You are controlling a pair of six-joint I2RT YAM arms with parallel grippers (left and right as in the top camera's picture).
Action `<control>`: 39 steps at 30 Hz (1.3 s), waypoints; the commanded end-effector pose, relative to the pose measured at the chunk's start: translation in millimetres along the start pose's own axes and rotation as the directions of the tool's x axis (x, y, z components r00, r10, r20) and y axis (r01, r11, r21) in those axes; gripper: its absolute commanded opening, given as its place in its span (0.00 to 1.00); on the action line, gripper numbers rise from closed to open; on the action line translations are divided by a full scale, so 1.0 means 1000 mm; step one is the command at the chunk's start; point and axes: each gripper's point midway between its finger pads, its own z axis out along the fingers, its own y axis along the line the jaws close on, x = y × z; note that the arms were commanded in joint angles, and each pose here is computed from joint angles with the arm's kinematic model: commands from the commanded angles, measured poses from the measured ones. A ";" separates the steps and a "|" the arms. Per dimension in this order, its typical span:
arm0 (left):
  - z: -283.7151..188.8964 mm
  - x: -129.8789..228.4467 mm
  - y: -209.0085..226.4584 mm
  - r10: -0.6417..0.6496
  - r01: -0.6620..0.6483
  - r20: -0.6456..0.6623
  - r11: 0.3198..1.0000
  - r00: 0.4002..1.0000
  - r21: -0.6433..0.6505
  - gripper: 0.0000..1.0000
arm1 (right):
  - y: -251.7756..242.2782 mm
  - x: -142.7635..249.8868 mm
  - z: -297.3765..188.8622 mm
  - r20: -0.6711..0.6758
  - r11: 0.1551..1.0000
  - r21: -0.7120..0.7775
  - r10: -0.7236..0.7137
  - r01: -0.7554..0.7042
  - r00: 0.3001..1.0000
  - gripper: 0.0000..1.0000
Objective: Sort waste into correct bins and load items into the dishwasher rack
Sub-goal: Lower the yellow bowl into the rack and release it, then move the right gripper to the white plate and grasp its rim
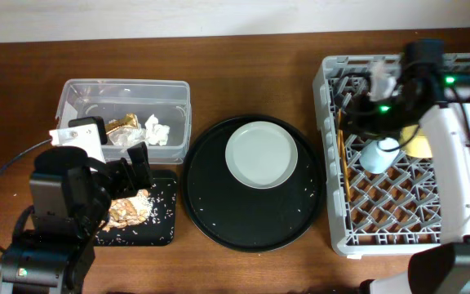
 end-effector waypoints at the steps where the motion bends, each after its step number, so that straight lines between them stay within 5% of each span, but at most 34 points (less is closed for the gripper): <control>1: -0.004 -0.006 0.003 -0.014 0.014 0.021 1.000 1.000 -0.013 1.00 | 0.027 0.008 0.010 -0.032 0.996 -0.022 -0.086 0.085 0.996 0.28; 14: -0.004 -0.006 0.003 -0.014 0.014 0.021 1.000 1.000 -0.013 0.99 | 0.061 0.027 0.097 -0.193 0.956 0.067 -0.267 0.284 0.944 0.39; 21: -0.004 -0.006 0.003 -0.014 0.014 0.021 1.000 1.000 -0.013 0.99 | 0.019 0.017 0.134 -0.195 0.910 0.370 -0.120 0.186 0.973 0.44; 39: -0.004 -0.006 0.003 -0.014 0.014 0.021 1.000 1.000 -0.013 0.99 | -0.009 0.021 0.205 -0.287 0.897 0.398 -0.077 0.192 0.955 0.47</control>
